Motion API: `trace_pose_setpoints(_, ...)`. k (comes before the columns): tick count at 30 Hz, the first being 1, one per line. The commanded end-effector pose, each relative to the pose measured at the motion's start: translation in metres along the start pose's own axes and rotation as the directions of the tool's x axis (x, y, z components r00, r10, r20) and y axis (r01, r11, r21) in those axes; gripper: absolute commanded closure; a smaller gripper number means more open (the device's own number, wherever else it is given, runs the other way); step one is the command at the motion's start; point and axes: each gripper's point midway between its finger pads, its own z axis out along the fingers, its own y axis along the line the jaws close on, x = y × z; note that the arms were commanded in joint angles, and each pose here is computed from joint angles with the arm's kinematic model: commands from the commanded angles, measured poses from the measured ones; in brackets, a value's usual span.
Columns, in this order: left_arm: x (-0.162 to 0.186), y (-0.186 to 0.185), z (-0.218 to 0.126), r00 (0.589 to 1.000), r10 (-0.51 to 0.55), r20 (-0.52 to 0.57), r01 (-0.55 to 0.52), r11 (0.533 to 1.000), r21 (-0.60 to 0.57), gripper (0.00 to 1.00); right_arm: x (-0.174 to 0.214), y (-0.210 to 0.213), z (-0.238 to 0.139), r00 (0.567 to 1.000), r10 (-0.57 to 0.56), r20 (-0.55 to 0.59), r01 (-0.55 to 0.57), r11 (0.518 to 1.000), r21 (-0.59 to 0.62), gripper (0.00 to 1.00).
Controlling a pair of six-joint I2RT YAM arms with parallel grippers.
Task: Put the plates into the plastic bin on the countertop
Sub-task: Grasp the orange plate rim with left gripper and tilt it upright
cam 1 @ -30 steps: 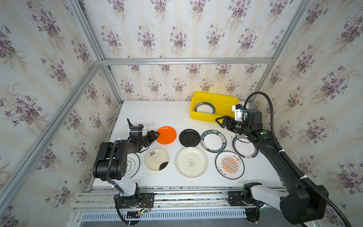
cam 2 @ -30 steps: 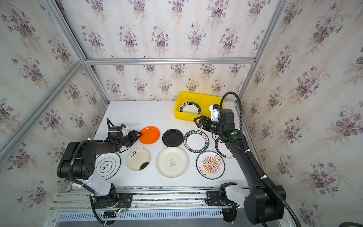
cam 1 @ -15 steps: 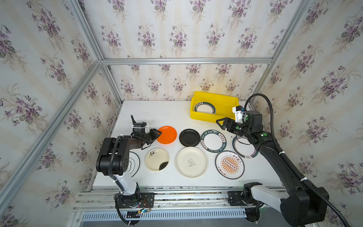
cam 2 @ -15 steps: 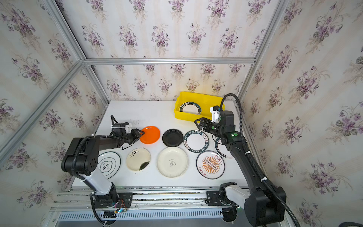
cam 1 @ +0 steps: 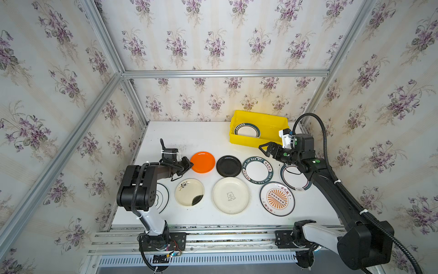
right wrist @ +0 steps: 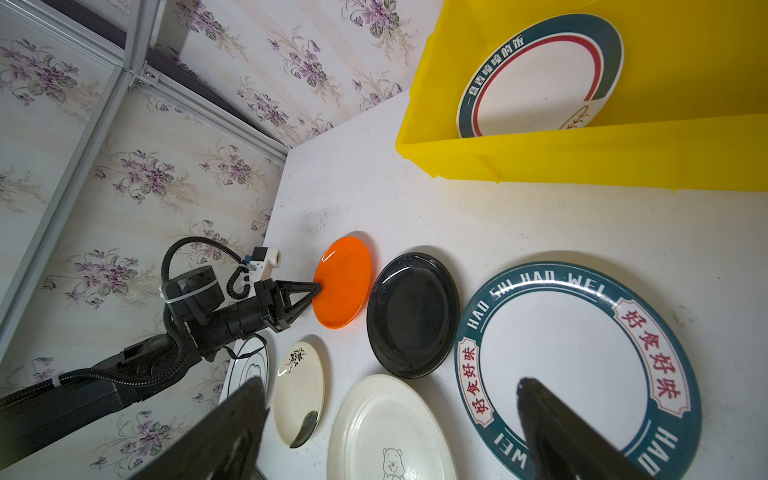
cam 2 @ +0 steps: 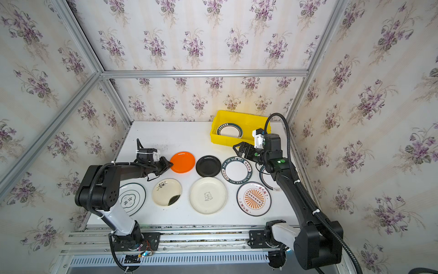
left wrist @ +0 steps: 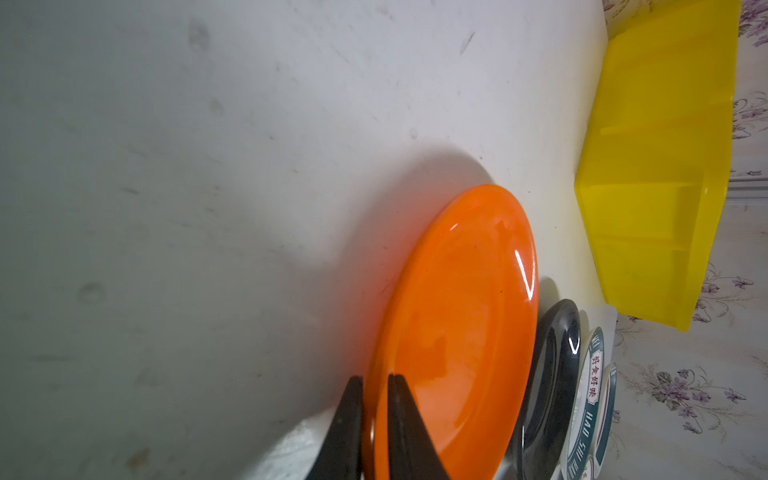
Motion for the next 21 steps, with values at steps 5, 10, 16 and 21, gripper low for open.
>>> trace_pose_setpoints(5,0.000,-0.002,0.002,1.000,0.005,-0.012,-0.005,1.000,0.002,0.89,-0.001,-0.002,-0.001,1.000,-0.005,0.006,0.005,1.000,0.014,0.01)
trace_pose_setpoints(10,0.000,-0.008,0.002,1.000,0.006,-0.017,-0.006,1.000,0.023,0.95,0.000,-0.006,-0.004,1.000,-0.003,0.018,0.003,0.999,0.035,0.01)
trace_pose_setpoints(16,-0.004,-0.019,-0.003,1.000,0.007,-0.012,-0.007,0.998,0.063,1.00,-0.001,-0.007,-0.008,0.999,-0.007,0.037,0.005,0.999,0.047,0.01)
trace_pose_setpoints(21,-0.011,-0.043,-0.019,1.000,0.016,0.017,-0.018,0.991,0.135,1.00,-0.001,-0.004,-0.007,0.999,0.006,0.034,-0.007,1.000,0.024,0.01)
